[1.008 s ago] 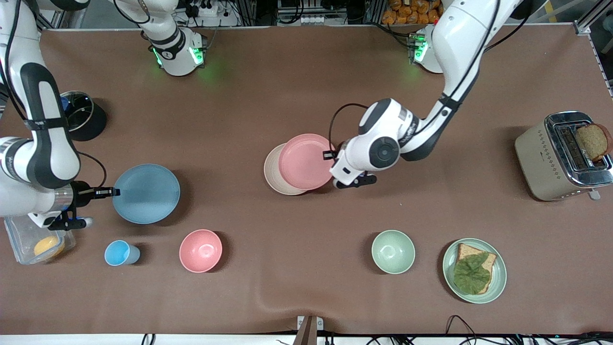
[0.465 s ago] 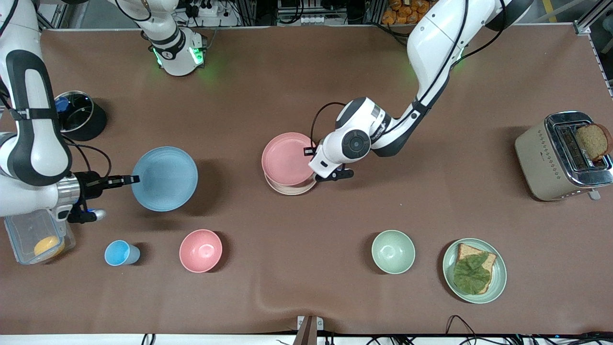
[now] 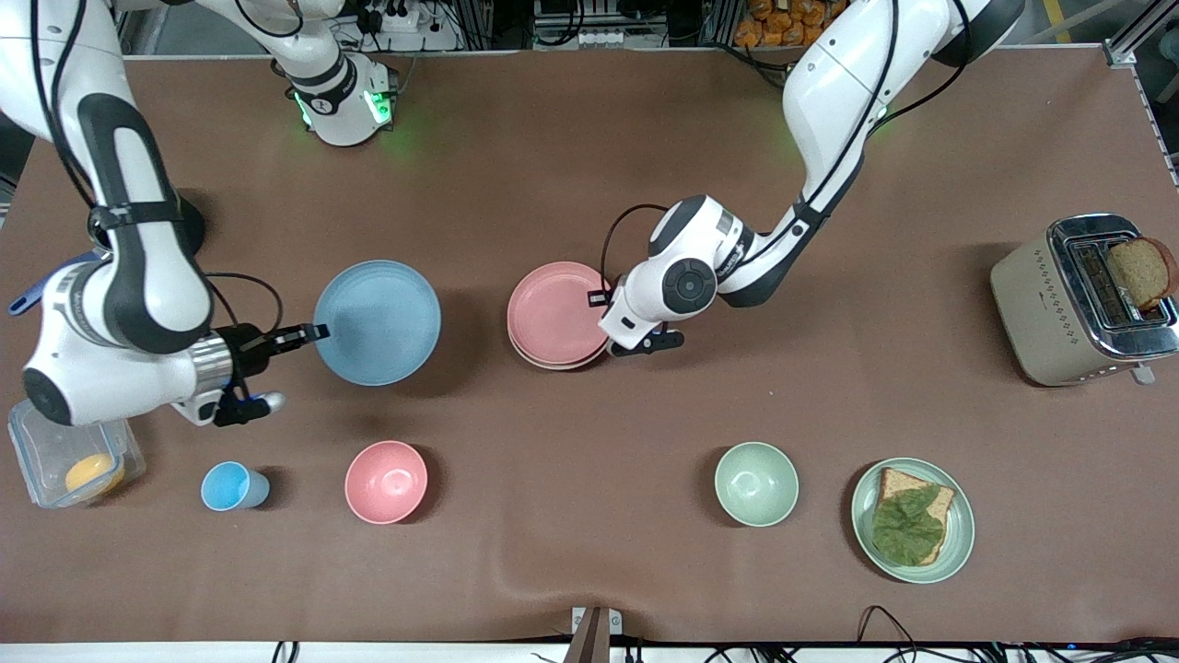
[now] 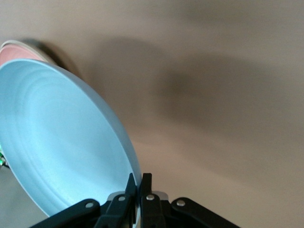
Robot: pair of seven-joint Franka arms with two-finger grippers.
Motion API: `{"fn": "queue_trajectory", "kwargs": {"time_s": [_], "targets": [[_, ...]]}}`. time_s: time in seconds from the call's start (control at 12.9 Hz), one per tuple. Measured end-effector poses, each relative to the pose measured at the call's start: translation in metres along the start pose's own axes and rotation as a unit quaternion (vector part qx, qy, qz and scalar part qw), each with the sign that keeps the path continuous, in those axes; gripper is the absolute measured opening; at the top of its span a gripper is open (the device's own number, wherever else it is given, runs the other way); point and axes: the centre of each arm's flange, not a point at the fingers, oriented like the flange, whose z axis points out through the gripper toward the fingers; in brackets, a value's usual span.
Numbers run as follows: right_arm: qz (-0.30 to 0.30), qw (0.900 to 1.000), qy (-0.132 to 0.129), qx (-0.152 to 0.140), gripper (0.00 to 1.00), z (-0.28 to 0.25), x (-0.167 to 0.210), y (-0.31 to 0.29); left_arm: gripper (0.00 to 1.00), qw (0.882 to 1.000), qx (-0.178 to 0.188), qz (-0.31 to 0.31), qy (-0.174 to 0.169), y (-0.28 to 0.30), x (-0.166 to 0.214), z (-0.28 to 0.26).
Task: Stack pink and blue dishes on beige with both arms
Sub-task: 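Carry the blue plate toward the stack with the right gripper while the left gripper withdraws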
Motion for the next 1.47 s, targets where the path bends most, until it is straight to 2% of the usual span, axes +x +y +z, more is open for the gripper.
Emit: {"fn": "queue_trajectory", "kwargs": {"time_s": [0.31,0.39,0.7,0.93,1.01,1.16,1.32,1.47], "targets": [[-0.011,1.000,-0.014,0.002,0.06,0.027,0.011,-0.048,0.09,1.000,-0.010,-0.003,0.004,0.004,0.011,-0.003],[-0.009,1.000,-0.014,-0.001,0.06,0.032,0.014,-0.057,0.16,1.000,-0.012,-0.004,0.006,0.005,0.012,-0.006],[-0.004,1.000,-0.006,0.001,0.06,0.066,0.023,-0.078,0.61,0.999,-0.036,-0.007,0.037,0.013,0.031,-0.047],[0.012,1.000,0.010,-0.002,0.06,0.092,0.030,-0.098,0.94,0.997,-0.029,-0.037,0.060,-0.023,0.056,-0.140],[0.020,1.000,0.016,-0.008,0.06,0.101,0.033,-0.111,1.00,0.996,-0.025,-0.049,0.071,-0.045,0.061,-0.185],[0.031,0.999,0.027,-0.015,0.06,0.120,0.037,-0.140,1.00,0.992,0.014,-0.054,0.114,-0.090,0.056,-0.270],[0.042,0.998,0.042,-0.022,0.06,0.141,0.041,-0.159,1.00,0.982,0.074,-0.048,0.170,-0.112,0.030,-0.333],[0.051,0.997,0.050,-0.023,0.06,0.161,0.043,-0.166,1.00,0.974,0.108,-0.033,0.198,-0.126,-0.002,-0.380]]}}
